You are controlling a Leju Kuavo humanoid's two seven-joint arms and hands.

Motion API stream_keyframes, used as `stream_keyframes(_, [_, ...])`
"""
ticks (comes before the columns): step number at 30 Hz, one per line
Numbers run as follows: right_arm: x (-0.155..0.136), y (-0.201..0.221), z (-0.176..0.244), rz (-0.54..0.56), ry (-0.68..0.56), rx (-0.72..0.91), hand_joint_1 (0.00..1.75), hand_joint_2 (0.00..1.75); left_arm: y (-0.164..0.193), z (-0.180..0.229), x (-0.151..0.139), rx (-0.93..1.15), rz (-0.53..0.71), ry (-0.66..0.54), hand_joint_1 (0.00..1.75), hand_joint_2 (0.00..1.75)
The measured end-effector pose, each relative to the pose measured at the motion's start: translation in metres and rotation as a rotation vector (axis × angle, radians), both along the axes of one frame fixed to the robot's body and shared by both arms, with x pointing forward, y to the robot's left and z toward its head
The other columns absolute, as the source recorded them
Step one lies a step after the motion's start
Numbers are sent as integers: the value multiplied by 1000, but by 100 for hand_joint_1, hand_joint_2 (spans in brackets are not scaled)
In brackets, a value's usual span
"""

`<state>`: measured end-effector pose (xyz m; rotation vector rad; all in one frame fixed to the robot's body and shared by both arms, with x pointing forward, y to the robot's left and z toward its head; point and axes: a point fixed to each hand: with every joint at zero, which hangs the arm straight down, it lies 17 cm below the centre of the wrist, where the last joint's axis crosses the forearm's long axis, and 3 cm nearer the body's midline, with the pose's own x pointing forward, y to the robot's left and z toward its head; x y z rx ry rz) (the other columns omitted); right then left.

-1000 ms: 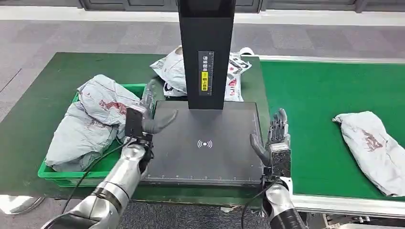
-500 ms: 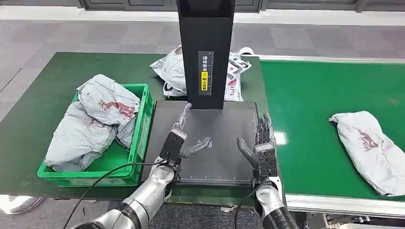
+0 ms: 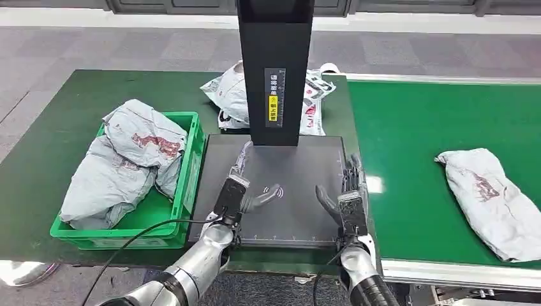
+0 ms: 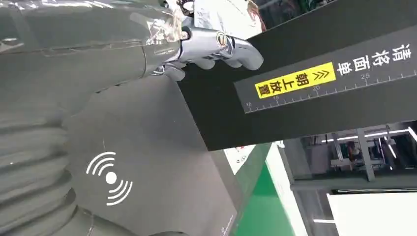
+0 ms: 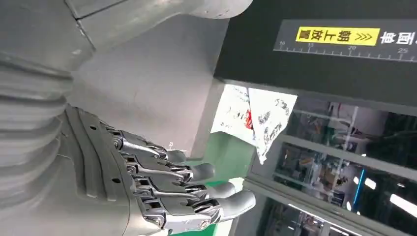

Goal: Moved the parcel from conveyor to table for the left to box.

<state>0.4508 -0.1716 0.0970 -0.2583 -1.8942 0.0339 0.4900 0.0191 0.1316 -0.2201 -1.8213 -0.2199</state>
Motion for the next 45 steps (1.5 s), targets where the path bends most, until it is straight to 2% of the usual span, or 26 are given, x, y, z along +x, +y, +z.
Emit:
stream_keyframes(7, [5, -19, -6, -91, 1, -115, 0, 175, 8, -2, 3, -6, 36, 7, 0, 175])
stream_keyframes(17, [5, -34, -16, -123, 17, -170, 0, 175, 12, -5, 4, -1, 42, 13, 0, 175])
stream_keyframes(26, [4, -95, -26, -244, 39, -239, 0, 175, 19, -12, 5, 10, 67, 28, 0, 175])
stream_keyframes(39, [2, -112, -31, -269, 49, -258, 0, 175, 20, -15, 5, 16, 68, 33, 0, 175])
stream_keyframes(45, [1, -124, -25, -267, 6, -476, 0, 175, 23, -15, 6, 28, 83, 27, 0, 175])
